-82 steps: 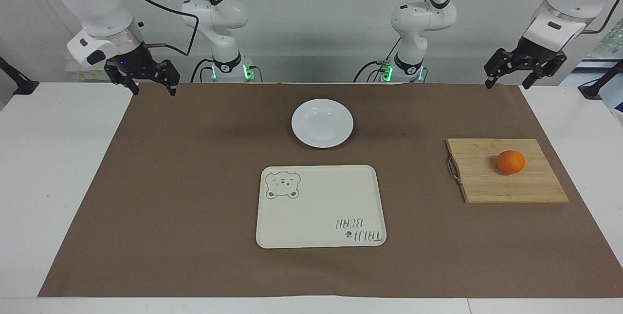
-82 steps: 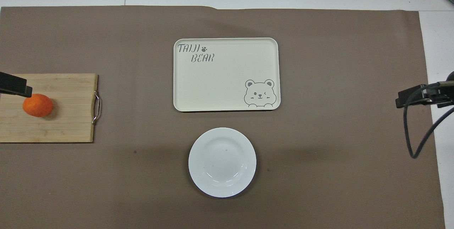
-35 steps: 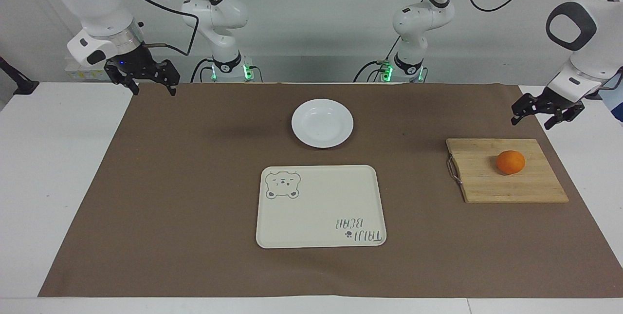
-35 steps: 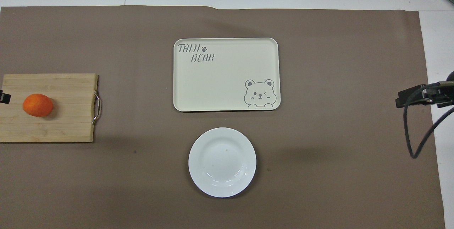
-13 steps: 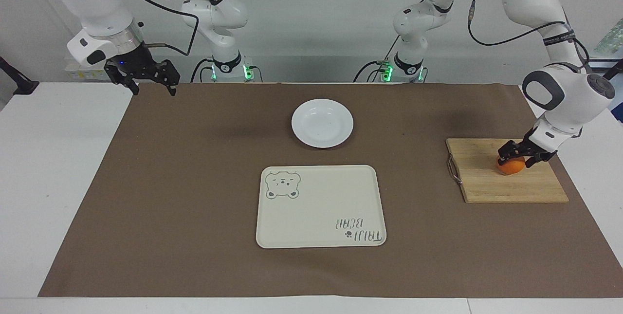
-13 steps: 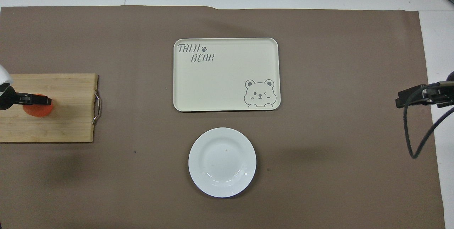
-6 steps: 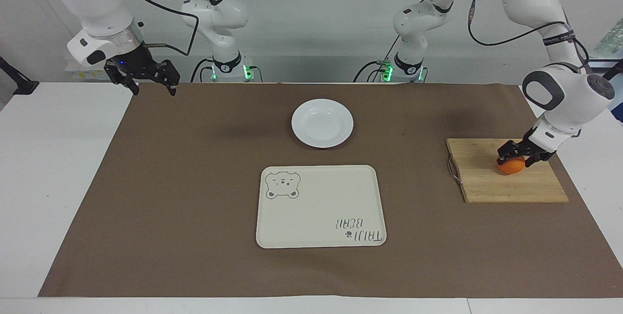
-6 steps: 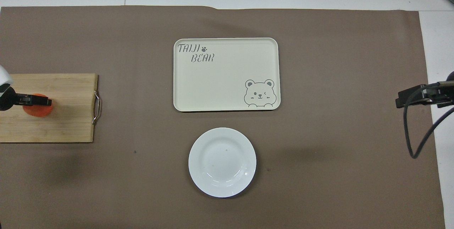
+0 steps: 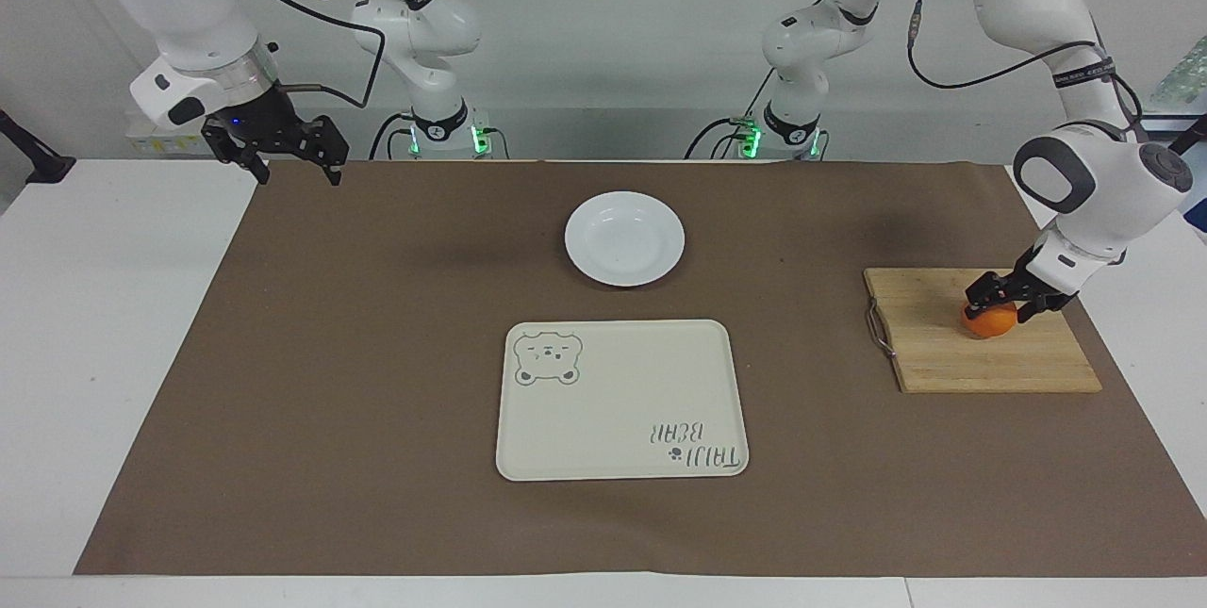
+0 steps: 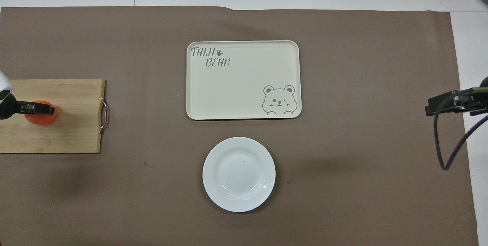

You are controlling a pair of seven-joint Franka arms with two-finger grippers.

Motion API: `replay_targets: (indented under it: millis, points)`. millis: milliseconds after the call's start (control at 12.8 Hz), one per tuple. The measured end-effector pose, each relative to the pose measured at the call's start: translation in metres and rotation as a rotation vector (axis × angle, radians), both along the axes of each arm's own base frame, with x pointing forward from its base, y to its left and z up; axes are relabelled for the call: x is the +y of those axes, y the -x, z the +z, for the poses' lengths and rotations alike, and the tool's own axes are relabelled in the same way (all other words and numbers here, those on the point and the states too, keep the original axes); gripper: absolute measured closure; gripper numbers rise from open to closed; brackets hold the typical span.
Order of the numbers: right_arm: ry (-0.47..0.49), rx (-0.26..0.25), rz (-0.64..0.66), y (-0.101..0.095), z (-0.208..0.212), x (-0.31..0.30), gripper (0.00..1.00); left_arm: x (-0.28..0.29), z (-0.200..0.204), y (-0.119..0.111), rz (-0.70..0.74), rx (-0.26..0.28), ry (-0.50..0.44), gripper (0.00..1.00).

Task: Place orange and plate with both arms
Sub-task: 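Close the left gripper around the orange on the board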

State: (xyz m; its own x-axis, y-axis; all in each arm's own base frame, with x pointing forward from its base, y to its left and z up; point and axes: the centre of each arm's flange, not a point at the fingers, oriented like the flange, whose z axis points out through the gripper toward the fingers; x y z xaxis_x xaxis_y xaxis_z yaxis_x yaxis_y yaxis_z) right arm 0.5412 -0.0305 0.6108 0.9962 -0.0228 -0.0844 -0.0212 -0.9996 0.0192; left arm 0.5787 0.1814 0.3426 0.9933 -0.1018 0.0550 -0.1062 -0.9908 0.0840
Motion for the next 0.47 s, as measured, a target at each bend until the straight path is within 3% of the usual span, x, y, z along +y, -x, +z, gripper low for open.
replay_targets:
  millis: [471]
  points:
    - [0.000,0.000,0.000,0.0000,0.0000,0.0000,0.00,-0.0019,0.0003,-0.0008,-0.003,-0.001,0.001,0.19]
